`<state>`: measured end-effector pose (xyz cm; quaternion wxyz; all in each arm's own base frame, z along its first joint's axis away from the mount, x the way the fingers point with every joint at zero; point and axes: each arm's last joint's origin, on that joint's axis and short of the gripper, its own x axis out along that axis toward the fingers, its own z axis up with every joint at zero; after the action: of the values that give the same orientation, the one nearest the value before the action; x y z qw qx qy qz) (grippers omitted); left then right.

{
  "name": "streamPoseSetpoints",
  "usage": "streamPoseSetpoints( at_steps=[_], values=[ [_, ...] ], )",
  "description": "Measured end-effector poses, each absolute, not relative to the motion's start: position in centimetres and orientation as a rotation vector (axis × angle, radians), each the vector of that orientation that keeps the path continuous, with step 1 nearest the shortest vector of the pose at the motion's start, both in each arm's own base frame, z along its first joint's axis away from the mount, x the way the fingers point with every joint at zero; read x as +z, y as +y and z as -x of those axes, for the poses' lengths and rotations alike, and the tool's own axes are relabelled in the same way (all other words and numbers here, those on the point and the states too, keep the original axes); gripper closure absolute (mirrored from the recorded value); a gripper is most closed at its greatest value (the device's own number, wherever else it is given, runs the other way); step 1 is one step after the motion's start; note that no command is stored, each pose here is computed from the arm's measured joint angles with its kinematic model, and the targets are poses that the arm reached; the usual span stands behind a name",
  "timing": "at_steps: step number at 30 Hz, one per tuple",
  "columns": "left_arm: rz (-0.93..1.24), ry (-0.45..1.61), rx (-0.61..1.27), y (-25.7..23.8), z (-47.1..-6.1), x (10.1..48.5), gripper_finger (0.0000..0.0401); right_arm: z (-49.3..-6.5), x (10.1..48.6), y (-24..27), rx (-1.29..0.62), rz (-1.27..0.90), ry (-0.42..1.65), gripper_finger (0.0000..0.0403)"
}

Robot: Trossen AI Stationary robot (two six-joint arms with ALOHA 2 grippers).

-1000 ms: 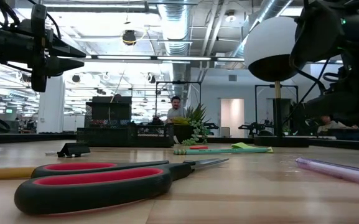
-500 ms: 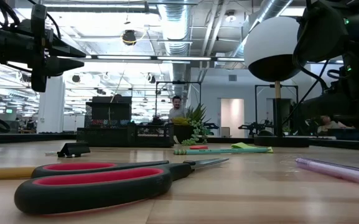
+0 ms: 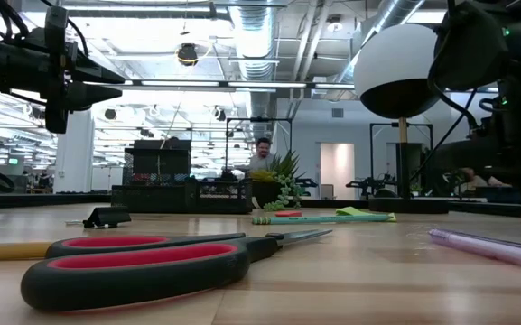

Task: Pick and place office supplies into organizer
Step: Put the brown pen into the black desk organizer

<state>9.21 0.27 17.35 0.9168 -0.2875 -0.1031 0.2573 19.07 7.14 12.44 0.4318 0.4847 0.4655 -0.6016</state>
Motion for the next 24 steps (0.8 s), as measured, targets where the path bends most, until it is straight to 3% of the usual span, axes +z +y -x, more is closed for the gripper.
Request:
streamPoseSetpoints(
  at_steps=[9,16,24],
  values=[
    [0.590,-0.212,0.530,0.3,-9.2,17.3,0.0294,-19.6,12.3,6.3,-1.504,-1.226,1.096,0.0384],
    [0.590,-0.212,0.530,0.3,-9.2,17.3,0.0294,-20.3,12.8,6.9,-1.429,-1.184,1.087,0.0361],
    [0.592,-0.212,0.529,0.3,-9.2,17.4,0.0294,-24.4,15.3,9.0,-1.106,-1.241,0.865,0.0380]
  ],
)
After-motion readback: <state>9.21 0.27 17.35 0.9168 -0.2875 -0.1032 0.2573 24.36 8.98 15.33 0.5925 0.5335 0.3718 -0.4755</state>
